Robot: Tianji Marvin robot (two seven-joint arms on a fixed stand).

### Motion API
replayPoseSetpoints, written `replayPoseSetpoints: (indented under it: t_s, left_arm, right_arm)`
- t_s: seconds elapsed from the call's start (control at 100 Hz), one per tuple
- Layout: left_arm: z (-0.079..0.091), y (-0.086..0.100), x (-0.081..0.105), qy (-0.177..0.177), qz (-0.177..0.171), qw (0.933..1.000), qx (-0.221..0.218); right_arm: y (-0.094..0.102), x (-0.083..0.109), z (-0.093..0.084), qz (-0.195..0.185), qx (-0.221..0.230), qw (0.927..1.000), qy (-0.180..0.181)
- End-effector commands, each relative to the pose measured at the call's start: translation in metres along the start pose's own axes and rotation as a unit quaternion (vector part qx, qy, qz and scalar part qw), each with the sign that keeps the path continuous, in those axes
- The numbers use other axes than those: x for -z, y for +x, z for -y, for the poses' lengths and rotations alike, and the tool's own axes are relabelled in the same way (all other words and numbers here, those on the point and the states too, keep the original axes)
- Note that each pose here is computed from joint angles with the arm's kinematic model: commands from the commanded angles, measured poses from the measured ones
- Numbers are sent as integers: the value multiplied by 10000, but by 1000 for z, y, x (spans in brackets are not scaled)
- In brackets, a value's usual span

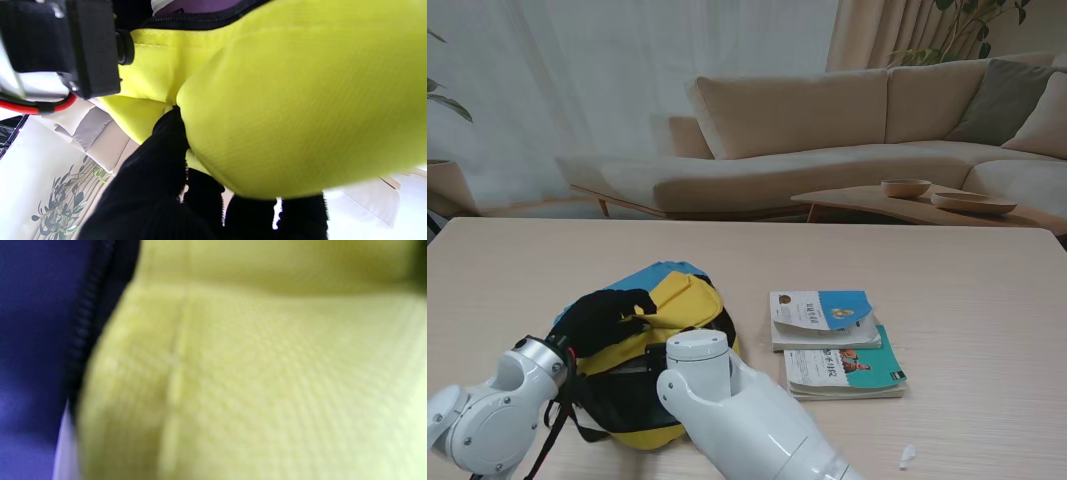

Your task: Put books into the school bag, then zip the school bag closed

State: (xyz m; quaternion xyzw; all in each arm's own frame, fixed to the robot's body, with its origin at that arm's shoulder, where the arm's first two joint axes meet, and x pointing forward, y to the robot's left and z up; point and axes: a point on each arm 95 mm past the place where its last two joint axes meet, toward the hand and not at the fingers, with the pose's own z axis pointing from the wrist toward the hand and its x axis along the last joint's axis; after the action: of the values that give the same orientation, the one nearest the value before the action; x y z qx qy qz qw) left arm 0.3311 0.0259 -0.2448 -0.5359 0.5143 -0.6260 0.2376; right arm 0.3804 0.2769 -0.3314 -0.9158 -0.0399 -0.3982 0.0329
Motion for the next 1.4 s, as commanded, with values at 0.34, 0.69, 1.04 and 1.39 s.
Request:
replayPoseSetpoints:
  t_s: [0.34, 0.69, 1.04, 1.39]
  left_arm:
    - [1, 4, 2, 51, 10, 10000, 68]
    - [2, 3, 0, 81, 68, 9999, 75]
    - [3, -3, -6, 111, 166, 9998, 57]
    - [2, -9, -10, 94, 204, 9997, 92]
  right_arm:
    - [2, 11, -8, -282, 546, 9978, 259]
    - [5, 22, -19, -627, 876, 9941, 158]
    - [11, 41, -36, -884, 601, 9939, 256]
    - [5, 44, -43, -922, 391, 9939, 456]
